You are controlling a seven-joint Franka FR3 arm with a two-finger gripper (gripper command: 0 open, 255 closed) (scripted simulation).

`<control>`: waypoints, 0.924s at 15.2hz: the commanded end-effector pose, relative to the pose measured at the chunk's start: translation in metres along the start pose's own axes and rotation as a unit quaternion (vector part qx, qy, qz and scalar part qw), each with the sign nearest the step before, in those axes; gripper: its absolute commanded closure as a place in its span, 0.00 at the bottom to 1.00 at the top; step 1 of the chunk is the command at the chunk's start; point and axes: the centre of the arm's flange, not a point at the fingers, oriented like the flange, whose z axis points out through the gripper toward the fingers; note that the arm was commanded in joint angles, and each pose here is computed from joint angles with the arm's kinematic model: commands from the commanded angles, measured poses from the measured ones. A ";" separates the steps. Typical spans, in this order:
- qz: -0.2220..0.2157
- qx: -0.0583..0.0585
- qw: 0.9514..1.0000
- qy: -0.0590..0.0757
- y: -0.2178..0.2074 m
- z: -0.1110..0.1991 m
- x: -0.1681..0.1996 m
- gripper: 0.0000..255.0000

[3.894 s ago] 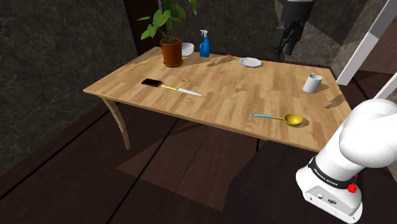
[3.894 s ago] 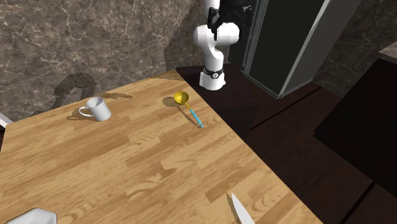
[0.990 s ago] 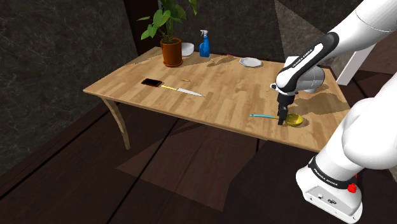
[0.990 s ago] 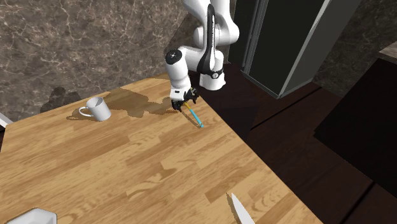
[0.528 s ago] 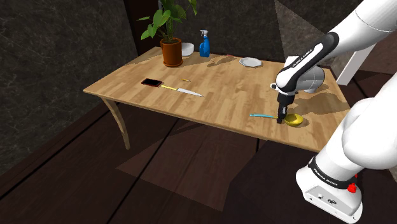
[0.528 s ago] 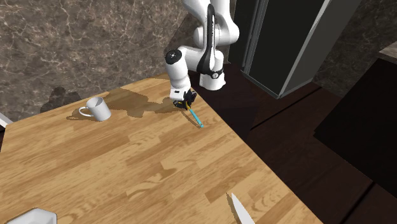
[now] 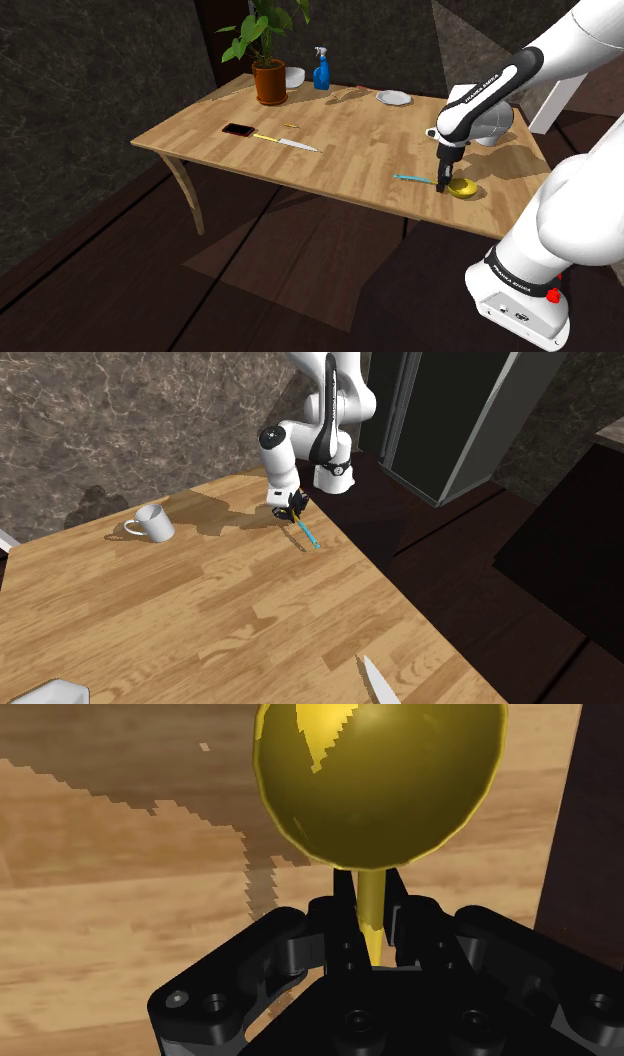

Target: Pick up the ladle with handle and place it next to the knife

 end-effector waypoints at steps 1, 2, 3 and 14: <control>0.000 0.000 1.000 0.000 -0.002 -0.010 -0.001 1.00; 0.000 0.000 1.000 0.000 -0.002 -0.015 -0.001 1.00; 0.000 0.000 1.000 0.000 -0.003 -0.021 -0.002 1.00; 0.000 0.000 1.000 0.000 -0.013 -0.078 -0.006 1.00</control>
